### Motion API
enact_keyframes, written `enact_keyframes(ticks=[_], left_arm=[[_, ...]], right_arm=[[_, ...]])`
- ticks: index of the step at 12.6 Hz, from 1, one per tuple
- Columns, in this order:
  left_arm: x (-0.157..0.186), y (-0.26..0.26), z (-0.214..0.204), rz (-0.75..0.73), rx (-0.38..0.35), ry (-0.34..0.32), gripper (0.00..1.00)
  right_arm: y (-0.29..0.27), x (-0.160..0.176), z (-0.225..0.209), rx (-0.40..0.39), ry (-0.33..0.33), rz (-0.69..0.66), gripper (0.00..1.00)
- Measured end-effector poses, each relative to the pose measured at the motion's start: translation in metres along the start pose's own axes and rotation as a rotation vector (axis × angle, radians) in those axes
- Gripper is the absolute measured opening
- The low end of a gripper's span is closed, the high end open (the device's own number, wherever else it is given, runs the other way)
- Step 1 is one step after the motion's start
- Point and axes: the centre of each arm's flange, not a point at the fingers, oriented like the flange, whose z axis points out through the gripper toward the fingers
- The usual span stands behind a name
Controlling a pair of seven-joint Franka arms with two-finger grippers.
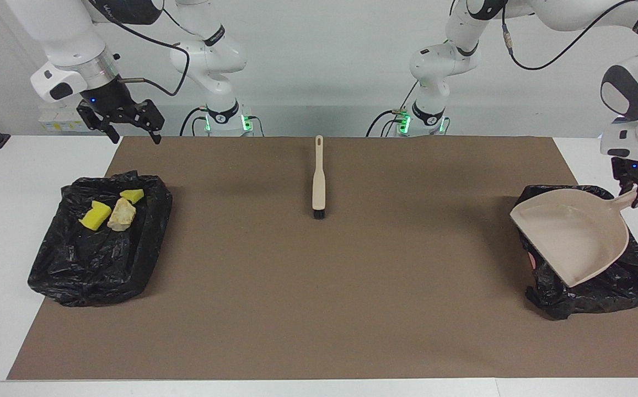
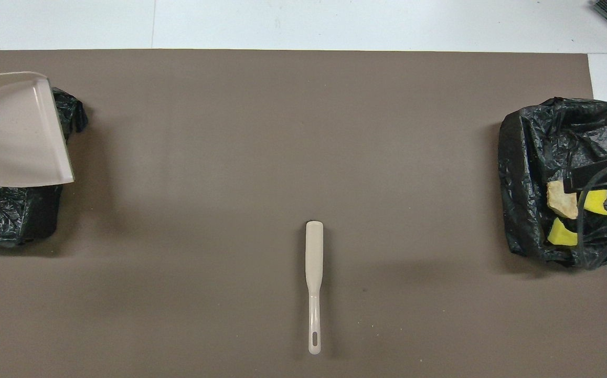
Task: Sweep and dump trash in bin
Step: 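Bring the dustpan back to the table center with the left gripper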
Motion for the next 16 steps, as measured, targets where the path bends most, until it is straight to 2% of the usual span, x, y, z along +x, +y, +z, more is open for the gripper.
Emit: enact_keyframes(ticks=[2,6,7,10,12,14,16], left_arm=[[0.049,0.010,0.007,-0.133,-0.039,0.055,0.32],[0.190,0.054,0.008,-0.501,-0.118,0.098,0.32],[0.217,0.065,0.005,-0.559,-0.129,0.106,0.32],[0.271,0.090,-0.009,-0.689,-0.177,0.146,0.32],[0.318,0.111,-0.021,-0.782,-0.181,0.180,0.32],[0.376,0.141,-0.028,-0.886,-0.241,0.227,0.32],[0.418,0.165,-0.035,-0.953,-0.296,0.254,0.32]], right_arm=[[0.000,0.000,0.000,0.000,0.000,0.000,1.00],[0.000,0.000,0.000,0.000,0.000,0.000,1.00],[0.000,0.000,0.000,0.000,0.000,0.000,1.00],[0.000,0.000,0.000,0.000,0.000,0.000,1.00],[0.000,0.000,0.000,0.000,0.000,0.000,1.00],[0.000,0.000,0.000,0.000,0.000,0.000,1.00],[0.000,0.000,0.000,0.000,0.000,0.000,1.00]])
